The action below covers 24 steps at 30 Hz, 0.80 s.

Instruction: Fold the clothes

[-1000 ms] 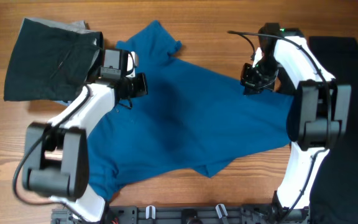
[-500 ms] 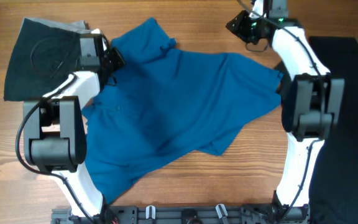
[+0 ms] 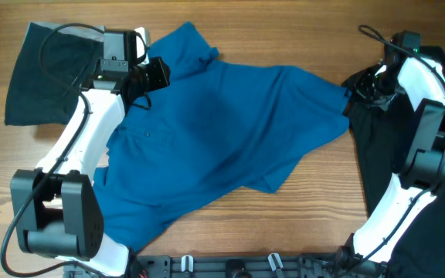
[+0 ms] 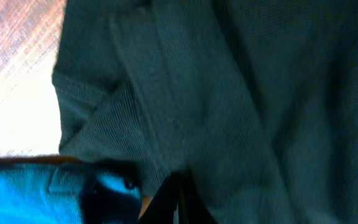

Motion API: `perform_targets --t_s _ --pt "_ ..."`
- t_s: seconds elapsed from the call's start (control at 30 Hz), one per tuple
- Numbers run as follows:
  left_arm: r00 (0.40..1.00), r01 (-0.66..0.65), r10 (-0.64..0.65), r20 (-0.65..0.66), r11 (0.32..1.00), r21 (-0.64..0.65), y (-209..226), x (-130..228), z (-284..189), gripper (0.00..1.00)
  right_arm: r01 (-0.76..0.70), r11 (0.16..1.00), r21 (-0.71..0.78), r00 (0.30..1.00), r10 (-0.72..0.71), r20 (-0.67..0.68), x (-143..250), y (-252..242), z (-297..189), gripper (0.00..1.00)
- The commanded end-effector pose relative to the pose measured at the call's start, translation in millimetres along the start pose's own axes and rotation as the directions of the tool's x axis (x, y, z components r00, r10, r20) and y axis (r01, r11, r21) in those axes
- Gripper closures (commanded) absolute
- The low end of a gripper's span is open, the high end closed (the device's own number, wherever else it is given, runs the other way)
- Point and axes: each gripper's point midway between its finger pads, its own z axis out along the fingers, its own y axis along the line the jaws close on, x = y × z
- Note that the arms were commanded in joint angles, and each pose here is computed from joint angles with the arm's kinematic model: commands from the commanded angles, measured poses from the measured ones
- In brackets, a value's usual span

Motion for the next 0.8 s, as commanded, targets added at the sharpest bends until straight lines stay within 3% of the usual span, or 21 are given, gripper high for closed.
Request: perform_targets --t_s 0.0,0.1,0.2,0.23,0.27,0.3,0.4,0.6,0.77 --pt "1.0 -0.017 0.017 -0.007 1.0 0.014 -6 1 -6 0.66 -0.071 0.979 0.189 0.995 0.083 -0.056 26 -67 38 0.96" --pt "1.0 -0.013 0.013 -0.028 1.0 0.006 -4 6 -7 0.63 -0.233 0.922 0.311 0.971 0.24 0.015 7 -128 15 0.96" --pt "0.999 -0.009 0.009 -0.046 1.0 0.0 -3 10 -7 0.53 -0.367 0.907 0.208 0.93 0.361 0.067 -27 -158 -35 0.92" --pt "0.999 -0.011 0.011 -0.044 1.0 0.001 -3 10 -7 0.51 -0.302 0.948 0.099 0.952 0.296 0.074 -43 -142 -52 0.85" --pt "0.999 -0.013 0.013 -0.034 1.0 0.005 -4 7 -7 0.48 -0.101 0.989 -0.109 0.988 0.112 0.103 -60 -99 -75 0.7" --pt "0.999 -0.014 0.014 -0.028 1.0 0.007 -5 6 -7 0.46 0.084 0.964 -0.253 0.987 -0.046 0.152 -61 -59 -95 0.55" --pt "0.999 -0.014 0.014 -0.037 1.0 0.006 -5 8 -7 0.44 0.224 0.931 -0.287 0.971 -0.19 0.144 -41 -5 -93 0.38" --pt "0.996 -0.064 0.065 -0.052 0.998 0.029 -22 17 -4 0.41 0.317 0.935 -0.161 0.947 -0.321 -0.003 -1 26 -17 0.28" --pt "0.995 -0.069 0.071 -0.077 0.997 0.029 -25 24 -3 0.4 0.328 0.931 -0.16 0.938 -0.341 -0.062 14 27 -2 0.27"
